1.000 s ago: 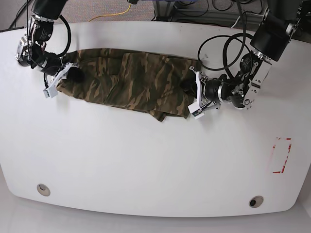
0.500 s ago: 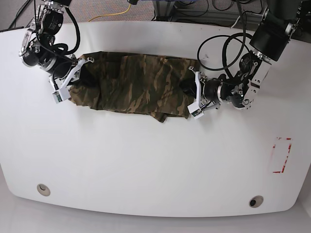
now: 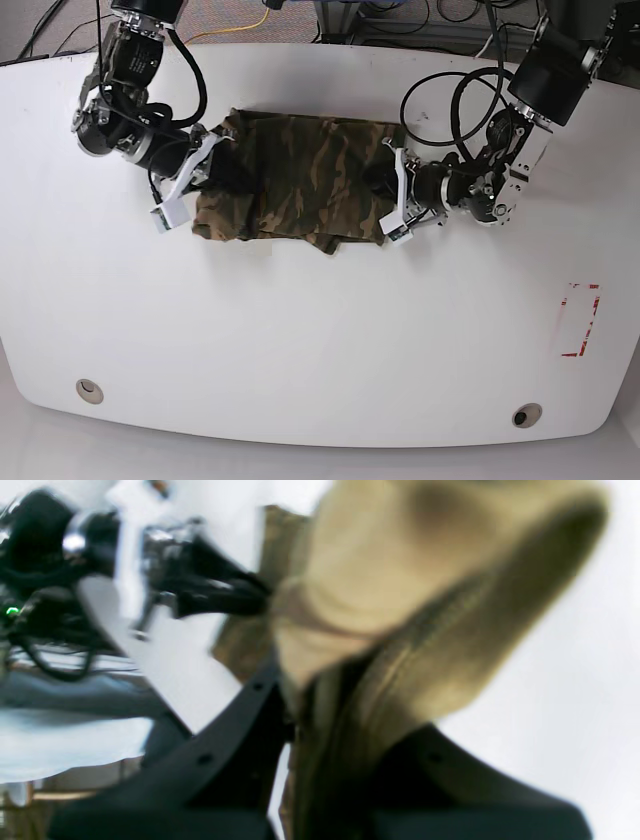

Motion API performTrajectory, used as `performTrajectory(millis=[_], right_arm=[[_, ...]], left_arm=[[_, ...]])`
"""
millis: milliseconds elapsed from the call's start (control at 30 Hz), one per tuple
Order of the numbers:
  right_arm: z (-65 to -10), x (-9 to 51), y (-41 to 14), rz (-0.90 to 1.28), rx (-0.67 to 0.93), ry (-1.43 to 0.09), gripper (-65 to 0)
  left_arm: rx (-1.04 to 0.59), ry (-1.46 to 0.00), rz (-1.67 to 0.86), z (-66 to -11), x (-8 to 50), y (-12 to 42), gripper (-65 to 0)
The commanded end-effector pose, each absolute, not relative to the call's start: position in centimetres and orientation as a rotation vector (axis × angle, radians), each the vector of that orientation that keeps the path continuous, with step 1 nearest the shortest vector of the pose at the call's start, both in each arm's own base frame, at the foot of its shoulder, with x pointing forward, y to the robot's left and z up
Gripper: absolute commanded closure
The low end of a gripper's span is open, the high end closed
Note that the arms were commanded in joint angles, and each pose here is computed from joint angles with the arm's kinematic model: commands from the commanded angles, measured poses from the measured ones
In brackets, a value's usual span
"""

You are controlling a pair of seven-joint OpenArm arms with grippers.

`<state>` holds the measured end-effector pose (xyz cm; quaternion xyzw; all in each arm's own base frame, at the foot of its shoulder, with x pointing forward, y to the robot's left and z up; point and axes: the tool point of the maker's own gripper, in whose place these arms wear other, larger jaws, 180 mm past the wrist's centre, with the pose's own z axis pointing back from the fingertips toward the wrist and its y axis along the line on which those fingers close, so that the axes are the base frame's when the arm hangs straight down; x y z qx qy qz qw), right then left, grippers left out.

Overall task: Layout the t-shirt on the table in an organized manner, then fold the t-shirt properly
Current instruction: 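Fold the strip end with the right gripper toward the left gripper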

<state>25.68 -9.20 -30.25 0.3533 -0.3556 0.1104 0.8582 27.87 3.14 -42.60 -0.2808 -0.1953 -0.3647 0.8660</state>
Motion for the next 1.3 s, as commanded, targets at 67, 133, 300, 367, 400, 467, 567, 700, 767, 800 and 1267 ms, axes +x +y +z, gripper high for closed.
performTrajectory(millis=[67,133,300,367,400,467,567,700,767,800,1267], right_arm=[[-28.4,26.3,-6.4,0.251,0.832,-0.793,-0.2],[-28.1,26.4,-5.3,0.254,0.862,-0.789,-0.2],[-27.6,26.5,-3.3,0.294,0.903,-0.781,-0.3],[-27.7,26.4,-3.0,0.297,0.912,-0.774,-0.5],[-27.8,26.5,-2.7,0.299,0.920,-0.768,-0.5],[-28.0,26.7,-2.3,0.305,0.932,-0.758,-0.6],[-28.7,26.9,-1.5,0.295,0.961,-0.724,-0.6],[-29.0,27.5,-1.3,0.294,0.971,-0.713,-0.6],[-29.0,27.6,-0.9,0.304,0.978,-0.706,-0.6],[-29.1,27.5,-0.8,0.306,0.981,-0.701,-0.6],[-29.2,27.2,1.3,0.364,1.016,-0.663,-32.2]], left_arm=[[-0.464,-0.289,-0.796,-45.0,26.4,5.4,-7.4],[-0.469,-0.290,-0.794,-45.0,26.4,5.2,-7.4],[-0.487,-0.298,-0.796,-44.8,26.4,4.2,-7.4],[-0.488,-0.298,-0.796,-44.8,26.4,4.2,-7.4],[-0.489,-0.297,-0.795,-44.8,26.3,4.1,-7.4],[-0.489,-0.297,-0.795,-44.8,26.3,4.1,-7.4],[-0.493,-0.291,-0.794,-45.0,26.0,4.1,-7.4],[-0.496,-0.285,-0.793,-45.2,25.7,4.1,-7.4],[-0.496,-0.285,-0.793,-45.2,25.7,4.1,-7.4],[-0.496,-0.284,-0.792,-45.2,25.6,4.1,-7.4],[-0.496,-0.286,-0.789,-45.2,25.7,4.1,-7.4]])
